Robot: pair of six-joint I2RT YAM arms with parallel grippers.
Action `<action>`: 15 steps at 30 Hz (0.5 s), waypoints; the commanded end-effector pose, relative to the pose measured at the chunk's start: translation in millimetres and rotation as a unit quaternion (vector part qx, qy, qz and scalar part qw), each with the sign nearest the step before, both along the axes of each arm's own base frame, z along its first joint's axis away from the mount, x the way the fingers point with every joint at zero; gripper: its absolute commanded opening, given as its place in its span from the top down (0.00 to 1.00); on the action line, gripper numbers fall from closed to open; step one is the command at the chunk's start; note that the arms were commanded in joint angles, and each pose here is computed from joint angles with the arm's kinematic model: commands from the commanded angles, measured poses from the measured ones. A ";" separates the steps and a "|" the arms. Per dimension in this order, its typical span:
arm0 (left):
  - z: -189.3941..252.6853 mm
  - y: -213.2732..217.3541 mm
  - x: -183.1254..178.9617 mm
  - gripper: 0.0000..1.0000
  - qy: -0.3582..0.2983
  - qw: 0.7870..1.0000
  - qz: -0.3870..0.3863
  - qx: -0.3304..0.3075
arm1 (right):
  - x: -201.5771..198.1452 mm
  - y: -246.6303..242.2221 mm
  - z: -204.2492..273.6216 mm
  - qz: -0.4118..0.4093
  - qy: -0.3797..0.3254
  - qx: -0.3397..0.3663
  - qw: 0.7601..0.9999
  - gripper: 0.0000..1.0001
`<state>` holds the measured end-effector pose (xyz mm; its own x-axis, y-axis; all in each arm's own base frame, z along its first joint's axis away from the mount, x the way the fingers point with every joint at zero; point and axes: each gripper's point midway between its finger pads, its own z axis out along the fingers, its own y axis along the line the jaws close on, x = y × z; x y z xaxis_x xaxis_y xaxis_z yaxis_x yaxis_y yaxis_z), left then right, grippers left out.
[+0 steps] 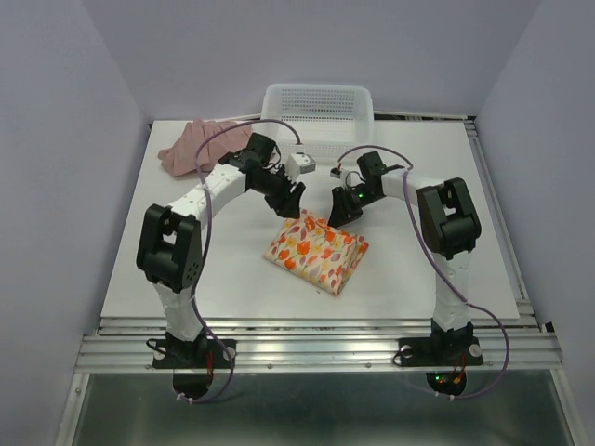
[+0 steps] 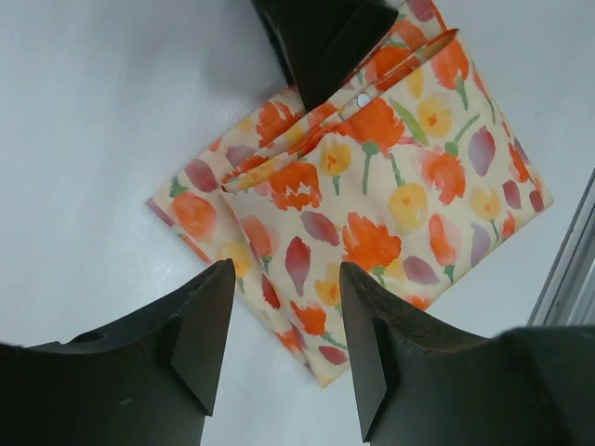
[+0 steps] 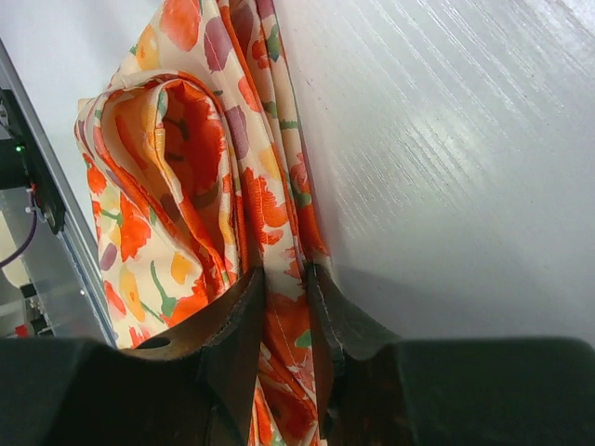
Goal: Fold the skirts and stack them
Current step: Fold the skirt
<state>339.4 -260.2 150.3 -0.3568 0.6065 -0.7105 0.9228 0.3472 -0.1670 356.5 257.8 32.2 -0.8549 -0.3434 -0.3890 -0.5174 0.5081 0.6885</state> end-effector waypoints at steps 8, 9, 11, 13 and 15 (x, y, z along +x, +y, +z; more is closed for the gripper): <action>-51.8 -14.0 10.5 0.40 0.148 0.985 0.060 -0.071 | -7.8 1.2 -10.9 0.011 0.015 -0.007 1.000 0.69; -55.7 -14.5 10.4 0.40 0.154 0.983 0.061 -0.073 | -8.5 1.2 -11.4 0.010 0.016 -0.007 1.000 0.69; -62.5 -16.0 9.9 0.40 0.166 0.981 0.062 -0.076 | -9.1 0.9 -11.5 0.011 0.017 -0.007 1.000 0.69; -66.7 -17.2 8.8 0.40 0.173 0.980 0.059 -0.078 | -9.4 1.0 -10.4 0.012 0.017 -0.007 1.000 0.69; -70.1 -17.4 7.8 0.40 0.180 0.979 0.058 -0.080 | -8.8 1.1 -9.8 0.012 0.016 -0.006 1.000 0.69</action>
<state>350.8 -270.8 79.2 -0.6490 0.4626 -0.6040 0.7602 0.4264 -0.4902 354.8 258.6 32.3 -0.8571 -0.3437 -0.3838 -0.5130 0.5007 0.6972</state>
